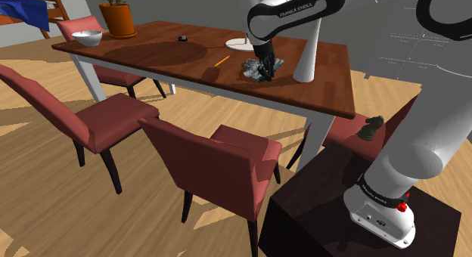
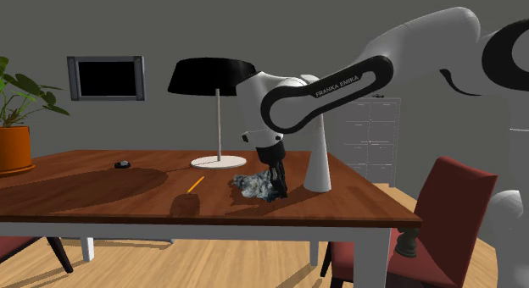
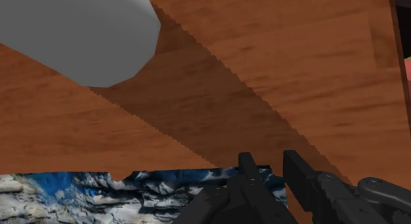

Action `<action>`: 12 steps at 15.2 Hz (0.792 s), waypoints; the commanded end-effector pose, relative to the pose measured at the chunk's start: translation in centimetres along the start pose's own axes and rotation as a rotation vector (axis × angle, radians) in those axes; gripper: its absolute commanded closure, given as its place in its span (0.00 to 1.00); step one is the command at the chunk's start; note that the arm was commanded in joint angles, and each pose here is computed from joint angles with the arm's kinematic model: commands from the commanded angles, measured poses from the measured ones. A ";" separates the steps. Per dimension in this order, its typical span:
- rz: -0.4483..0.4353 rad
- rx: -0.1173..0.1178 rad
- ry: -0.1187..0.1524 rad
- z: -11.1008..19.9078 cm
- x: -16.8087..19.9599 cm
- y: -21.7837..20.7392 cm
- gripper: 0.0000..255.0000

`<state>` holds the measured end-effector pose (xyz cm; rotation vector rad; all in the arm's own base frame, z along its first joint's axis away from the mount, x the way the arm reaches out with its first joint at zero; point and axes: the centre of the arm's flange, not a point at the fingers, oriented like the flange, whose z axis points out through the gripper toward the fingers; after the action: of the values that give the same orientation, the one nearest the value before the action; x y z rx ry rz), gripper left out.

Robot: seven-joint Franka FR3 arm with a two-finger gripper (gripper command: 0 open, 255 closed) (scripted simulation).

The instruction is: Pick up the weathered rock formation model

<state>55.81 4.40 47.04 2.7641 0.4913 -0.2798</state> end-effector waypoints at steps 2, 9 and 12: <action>0.000 0.000 0.000 0.0 0.0 0.0 1.00; 0.000 0.000 0.000 -2.9 -0.9 0.9 1.00; 0.000 0.000 0.000 -4.4 -1.2 1.3 1.00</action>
<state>55.80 4.29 51.16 2.7643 0.4916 -0.2801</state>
